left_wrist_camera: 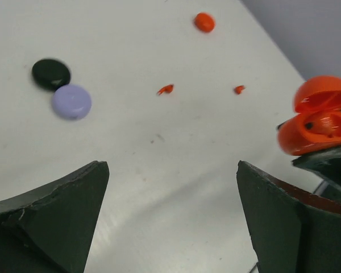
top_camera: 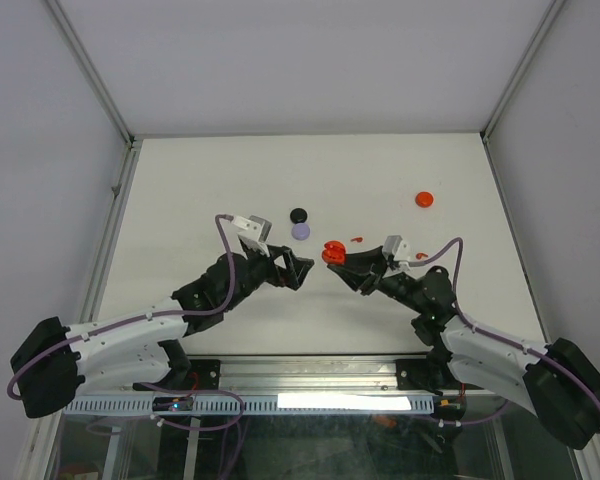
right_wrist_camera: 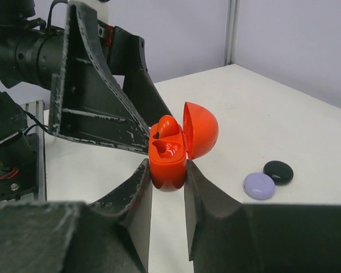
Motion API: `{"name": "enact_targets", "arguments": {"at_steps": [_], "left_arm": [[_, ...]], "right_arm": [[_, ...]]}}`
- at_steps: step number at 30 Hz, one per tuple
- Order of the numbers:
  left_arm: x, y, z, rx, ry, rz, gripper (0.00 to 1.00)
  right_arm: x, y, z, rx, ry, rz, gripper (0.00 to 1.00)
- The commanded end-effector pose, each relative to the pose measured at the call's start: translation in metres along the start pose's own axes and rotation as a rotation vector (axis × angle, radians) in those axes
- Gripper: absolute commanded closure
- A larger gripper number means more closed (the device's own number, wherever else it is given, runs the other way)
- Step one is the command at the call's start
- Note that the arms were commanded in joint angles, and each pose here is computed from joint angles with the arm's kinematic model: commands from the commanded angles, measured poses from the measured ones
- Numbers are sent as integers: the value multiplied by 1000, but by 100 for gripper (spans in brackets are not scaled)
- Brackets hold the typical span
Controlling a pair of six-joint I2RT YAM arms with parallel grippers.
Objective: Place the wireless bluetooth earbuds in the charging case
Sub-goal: Place the earbud in the charging case, then adjust the earbud at the center of the board.
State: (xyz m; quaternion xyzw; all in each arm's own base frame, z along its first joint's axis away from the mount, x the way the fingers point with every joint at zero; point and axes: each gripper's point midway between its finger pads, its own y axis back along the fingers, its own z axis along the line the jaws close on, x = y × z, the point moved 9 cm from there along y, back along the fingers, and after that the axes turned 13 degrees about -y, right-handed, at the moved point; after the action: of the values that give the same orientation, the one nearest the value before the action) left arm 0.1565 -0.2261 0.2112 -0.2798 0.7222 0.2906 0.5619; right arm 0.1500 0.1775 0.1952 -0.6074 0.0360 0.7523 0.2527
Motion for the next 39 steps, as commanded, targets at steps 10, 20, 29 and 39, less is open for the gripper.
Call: {"name": "enact_targets", "arguments": {"at_steps": [10,20,29,39], "left_arm": [[37,32,74,-582,232,325,3],[48,63,125,-865,321,449,8],[72,62,150,-1002,404,621,10],[84,31,148,-877,461,788,11]], "right_arm": [[5,-5,-7,36,2,-5,100],[9,-8,-9,37,-16,16,100],[8,-8,-9,41,-17,16,100],[7,-8,-8,36,-20,17,100]]}}
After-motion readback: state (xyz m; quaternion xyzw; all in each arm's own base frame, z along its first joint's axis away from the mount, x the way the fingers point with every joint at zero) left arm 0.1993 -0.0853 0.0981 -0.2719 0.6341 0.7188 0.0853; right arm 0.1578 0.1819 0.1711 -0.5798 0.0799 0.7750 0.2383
